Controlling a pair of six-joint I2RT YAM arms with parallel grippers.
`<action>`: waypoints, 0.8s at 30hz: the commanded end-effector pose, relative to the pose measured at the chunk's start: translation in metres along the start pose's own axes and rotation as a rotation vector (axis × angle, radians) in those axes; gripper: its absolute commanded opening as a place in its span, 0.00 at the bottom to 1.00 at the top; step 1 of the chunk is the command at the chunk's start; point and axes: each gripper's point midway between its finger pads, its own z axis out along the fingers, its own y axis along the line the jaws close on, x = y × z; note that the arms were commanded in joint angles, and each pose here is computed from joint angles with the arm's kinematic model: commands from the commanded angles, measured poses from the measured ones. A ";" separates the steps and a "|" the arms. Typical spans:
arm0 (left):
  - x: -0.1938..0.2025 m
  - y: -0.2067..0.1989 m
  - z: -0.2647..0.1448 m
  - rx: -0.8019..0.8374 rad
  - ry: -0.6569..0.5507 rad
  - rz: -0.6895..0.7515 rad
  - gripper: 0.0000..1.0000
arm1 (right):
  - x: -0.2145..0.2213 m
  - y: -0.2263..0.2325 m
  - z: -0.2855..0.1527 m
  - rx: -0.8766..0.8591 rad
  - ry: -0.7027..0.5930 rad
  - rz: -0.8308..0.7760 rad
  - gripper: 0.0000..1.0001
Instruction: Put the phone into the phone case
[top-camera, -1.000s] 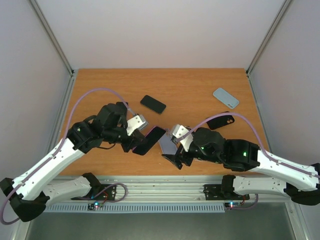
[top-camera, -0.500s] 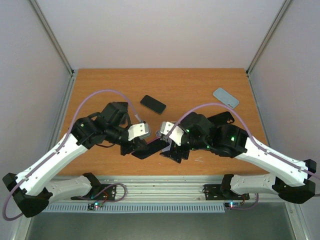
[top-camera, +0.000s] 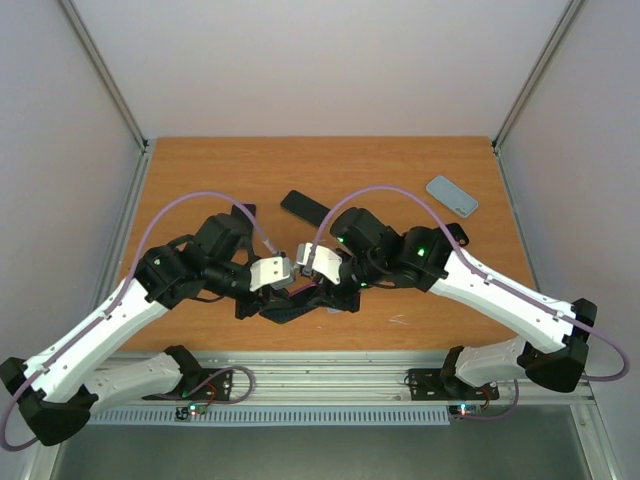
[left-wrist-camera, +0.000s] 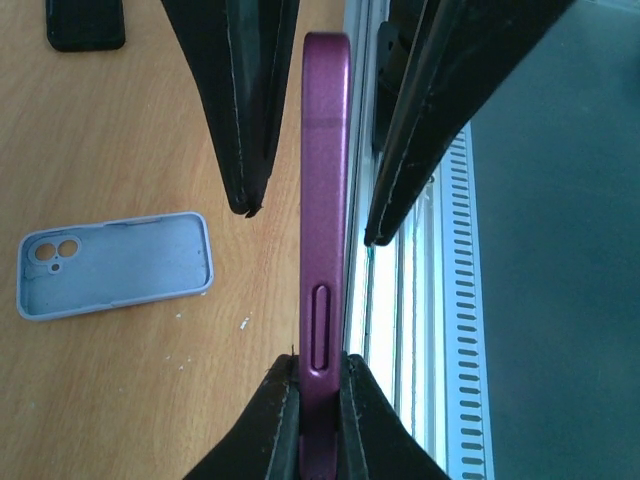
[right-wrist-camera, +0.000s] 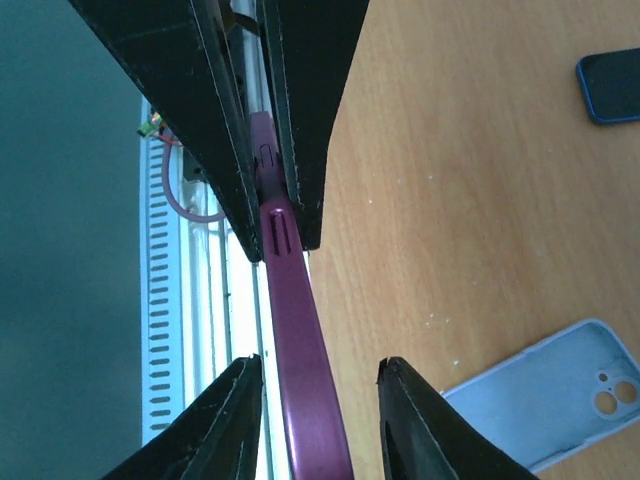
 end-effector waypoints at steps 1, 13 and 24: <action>-0.021 -0.002 -0.003 0.010 -0.091 0.081 0.00 | -0.010 0.011 -0.004 -0.093 -0.032 -0.014 0.33; -0.017 0.002 -0.002 -0.017 -0.080 0.074 0.00 | -0.010 0.004 -0.003 -0.139 -0.061 0.037 0.01; -0.023 0.016 -0.026 -0.209 -0.148 0.092 0.51 | -0.011 -0.024 -0.027 -0.001 -0.165 0.158 0.01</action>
